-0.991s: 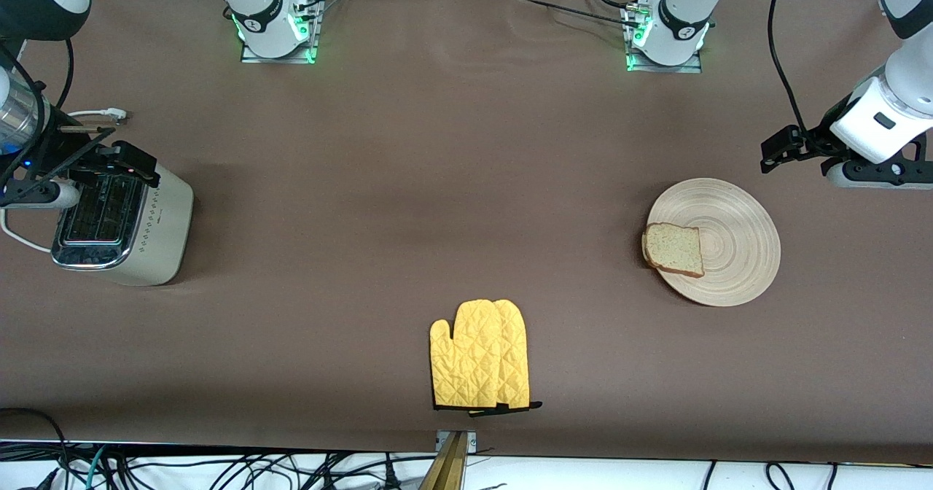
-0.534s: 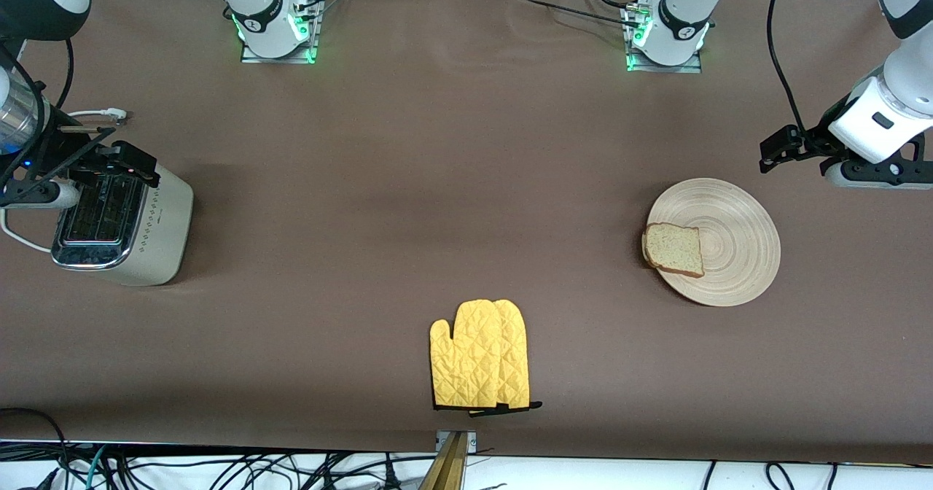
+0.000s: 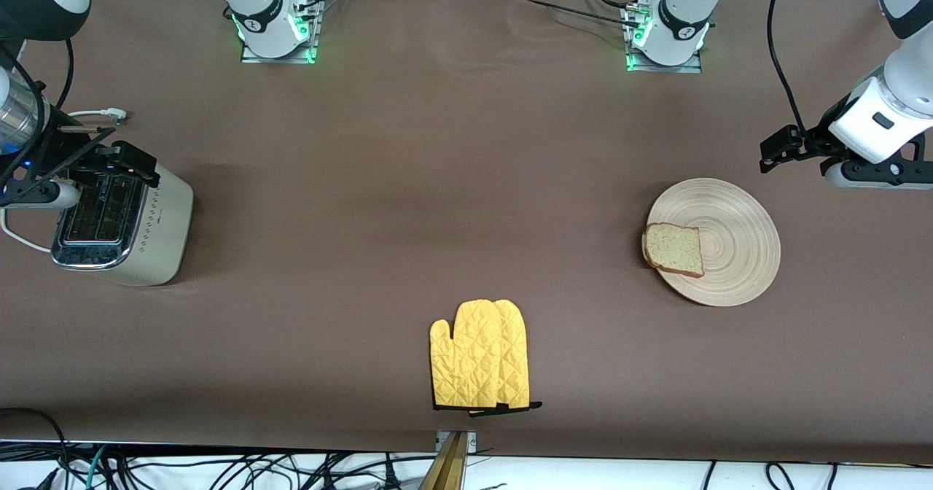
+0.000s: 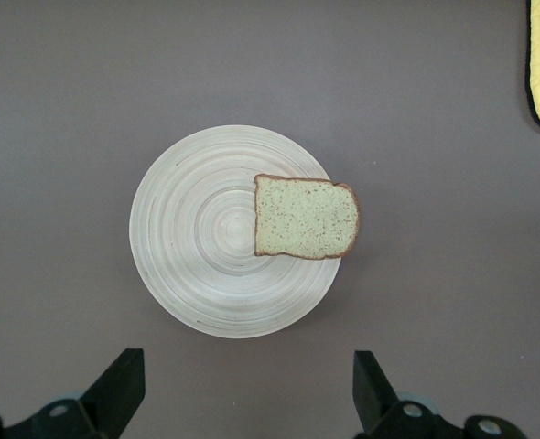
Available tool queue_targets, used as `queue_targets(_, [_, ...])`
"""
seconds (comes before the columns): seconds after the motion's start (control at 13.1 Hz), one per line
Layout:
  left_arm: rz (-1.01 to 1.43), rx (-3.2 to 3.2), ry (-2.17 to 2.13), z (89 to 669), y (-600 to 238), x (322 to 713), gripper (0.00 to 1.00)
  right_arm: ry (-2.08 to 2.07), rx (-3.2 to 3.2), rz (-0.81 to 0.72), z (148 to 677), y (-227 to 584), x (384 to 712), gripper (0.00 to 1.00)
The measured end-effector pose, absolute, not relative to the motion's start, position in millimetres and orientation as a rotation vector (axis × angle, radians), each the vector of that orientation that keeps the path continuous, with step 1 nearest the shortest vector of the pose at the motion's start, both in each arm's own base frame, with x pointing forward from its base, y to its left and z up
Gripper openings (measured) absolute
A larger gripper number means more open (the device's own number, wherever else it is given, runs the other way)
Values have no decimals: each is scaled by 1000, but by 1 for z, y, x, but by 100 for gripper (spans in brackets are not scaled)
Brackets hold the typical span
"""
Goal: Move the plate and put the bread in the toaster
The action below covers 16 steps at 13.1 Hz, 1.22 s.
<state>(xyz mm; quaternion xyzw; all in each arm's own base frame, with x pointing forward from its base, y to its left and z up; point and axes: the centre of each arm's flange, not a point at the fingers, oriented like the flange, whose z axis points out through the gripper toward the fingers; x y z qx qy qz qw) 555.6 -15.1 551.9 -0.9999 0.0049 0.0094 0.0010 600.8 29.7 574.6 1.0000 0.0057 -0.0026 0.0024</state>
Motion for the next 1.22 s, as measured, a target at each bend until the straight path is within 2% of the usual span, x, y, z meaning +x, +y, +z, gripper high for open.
queue_targets(0.61, [39,-3140,-8,549,-7,557,100,17,3137,-8,575,30,601,100])
queue_targets(0.91, [138,-3249,-232,508,66,574,100,15,3137,-8,575,29,601,100])
queue_targets(1.22, [224,-3436,-104,437,163,576,100,14,3137,-8,575,28,601,100])
